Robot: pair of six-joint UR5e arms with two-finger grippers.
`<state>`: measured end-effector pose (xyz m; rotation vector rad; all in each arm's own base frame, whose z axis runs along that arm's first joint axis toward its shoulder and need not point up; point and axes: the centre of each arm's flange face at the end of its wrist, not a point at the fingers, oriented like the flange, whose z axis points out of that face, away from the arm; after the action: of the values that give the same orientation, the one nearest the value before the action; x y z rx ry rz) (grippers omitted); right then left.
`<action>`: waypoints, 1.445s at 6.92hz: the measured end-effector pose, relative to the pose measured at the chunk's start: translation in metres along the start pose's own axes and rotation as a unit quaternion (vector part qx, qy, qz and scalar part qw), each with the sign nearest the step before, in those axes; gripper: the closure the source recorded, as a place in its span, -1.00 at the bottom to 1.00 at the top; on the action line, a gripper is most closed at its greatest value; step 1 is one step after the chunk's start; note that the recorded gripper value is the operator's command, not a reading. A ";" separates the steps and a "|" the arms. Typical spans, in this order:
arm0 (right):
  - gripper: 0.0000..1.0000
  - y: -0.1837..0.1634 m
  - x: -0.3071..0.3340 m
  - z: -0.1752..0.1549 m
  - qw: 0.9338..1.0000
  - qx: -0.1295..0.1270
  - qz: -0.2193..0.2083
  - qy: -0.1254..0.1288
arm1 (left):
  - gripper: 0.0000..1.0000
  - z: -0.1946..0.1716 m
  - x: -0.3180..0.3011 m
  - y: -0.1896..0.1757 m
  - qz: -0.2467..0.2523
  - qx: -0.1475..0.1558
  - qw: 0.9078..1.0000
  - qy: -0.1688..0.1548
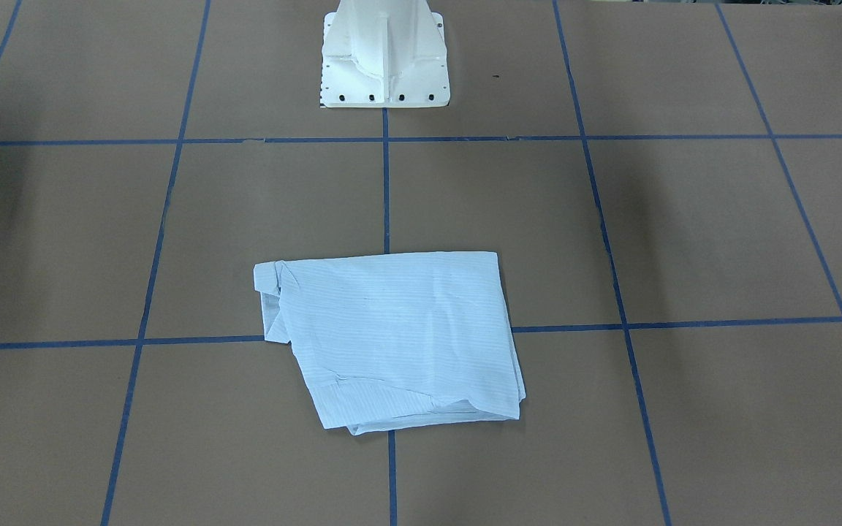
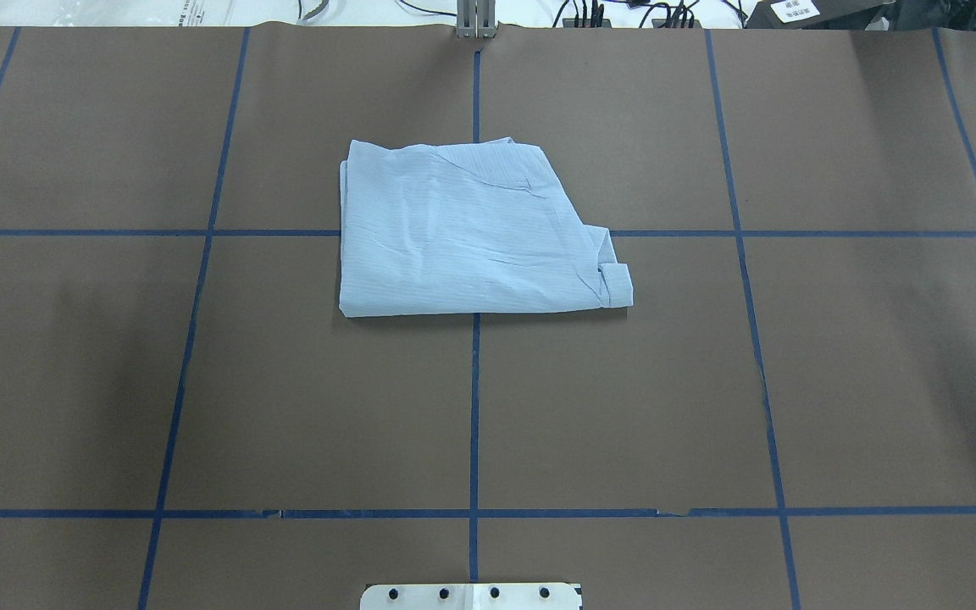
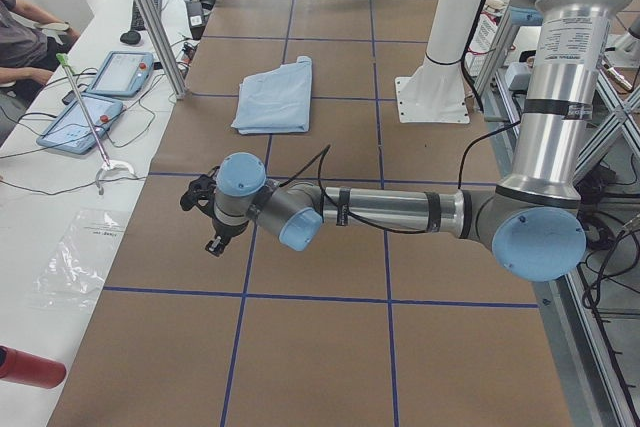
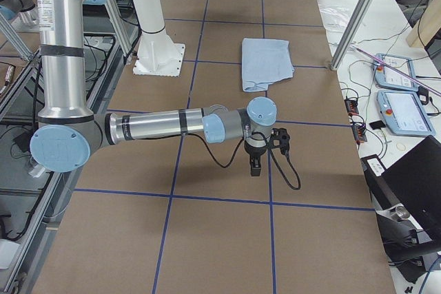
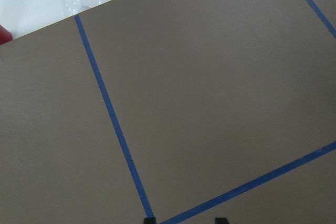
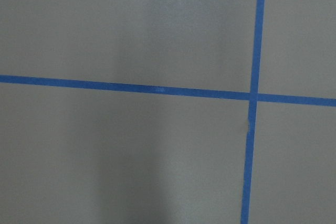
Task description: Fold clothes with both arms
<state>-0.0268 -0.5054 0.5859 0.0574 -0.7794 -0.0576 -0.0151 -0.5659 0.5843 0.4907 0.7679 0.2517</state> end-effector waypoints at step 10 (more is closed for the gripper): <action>-1.00 -0.016 -0.011 0.000 1.000 -0.006 -0.009 -0.004 | -1.00 -0.011 0.012 -0.007 0.009 0.011 1.000 0.001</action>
<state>-0.0355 -0.5210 0.5771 0.0522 -0.7867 -0.0791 -0.0141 -0.5641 0.5669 0.5176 0.7697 0.2608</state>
